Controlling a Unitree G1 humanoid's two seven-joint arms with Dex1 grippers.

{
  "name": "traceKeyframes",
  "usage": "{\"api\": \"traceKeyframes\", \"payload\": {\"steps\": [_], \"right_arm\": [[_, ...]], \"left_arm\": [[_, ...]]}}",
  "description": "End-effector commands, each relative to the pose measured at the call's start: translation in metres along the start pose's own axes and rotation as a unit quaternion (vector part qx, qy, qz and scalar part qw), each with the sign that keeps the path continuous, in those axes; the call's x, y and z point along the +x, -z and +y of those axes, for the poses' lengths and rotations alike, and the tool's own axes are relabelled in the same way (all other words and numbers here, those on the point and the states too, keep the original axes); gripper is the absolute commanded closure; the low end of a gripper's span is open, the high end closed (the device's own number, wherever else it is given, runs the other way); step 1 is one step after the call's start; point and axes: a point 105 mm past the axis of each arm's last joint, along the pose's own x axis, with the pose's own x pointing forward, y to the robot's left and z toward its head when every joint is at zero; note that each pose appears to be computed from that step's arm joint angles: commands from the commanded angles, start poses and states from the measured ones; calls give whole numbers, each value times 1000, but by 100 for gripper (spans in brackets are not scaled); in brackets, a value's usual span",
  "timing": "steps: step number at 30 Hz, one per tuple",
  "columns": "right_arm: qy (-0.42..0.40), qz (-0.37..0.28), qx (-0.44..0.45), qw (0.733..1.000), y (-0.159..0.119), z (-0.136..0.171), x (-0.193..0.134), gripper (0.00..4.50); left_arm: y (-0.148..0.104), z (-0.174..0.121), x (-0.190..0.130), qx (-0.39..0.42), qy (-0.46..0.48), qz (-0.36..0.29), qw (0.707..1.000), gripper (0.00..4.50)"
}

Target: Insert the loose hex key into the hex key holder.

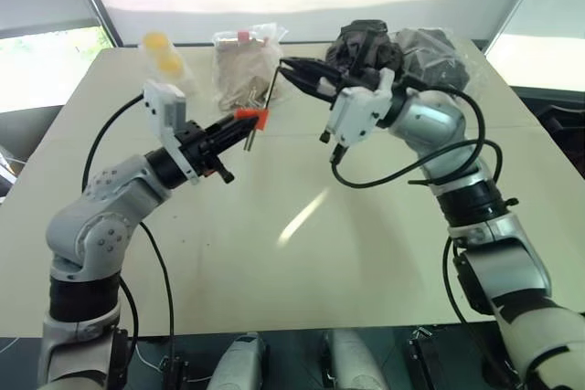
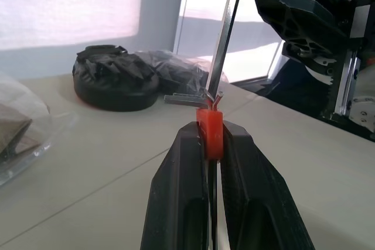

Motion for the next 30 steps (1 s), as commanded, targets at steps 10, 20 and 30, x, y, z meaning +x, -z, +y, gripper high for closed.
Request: {"api": "traceKeyframes", "payload": {"steps": [10,20,30], "right_arm": [[2,-28,4,1000,-13,-6,3,447],[-7,-25,27,999,-9,-9,6,447],[-13,-19,68,997,-4,-13,9,447]], "left_arm": [[-20,-9,2,33,15,-32,999,450],[-21,-14,3,38,25,-34,998,450],[-21,-17,5,39,27,-36,998,450]]}}
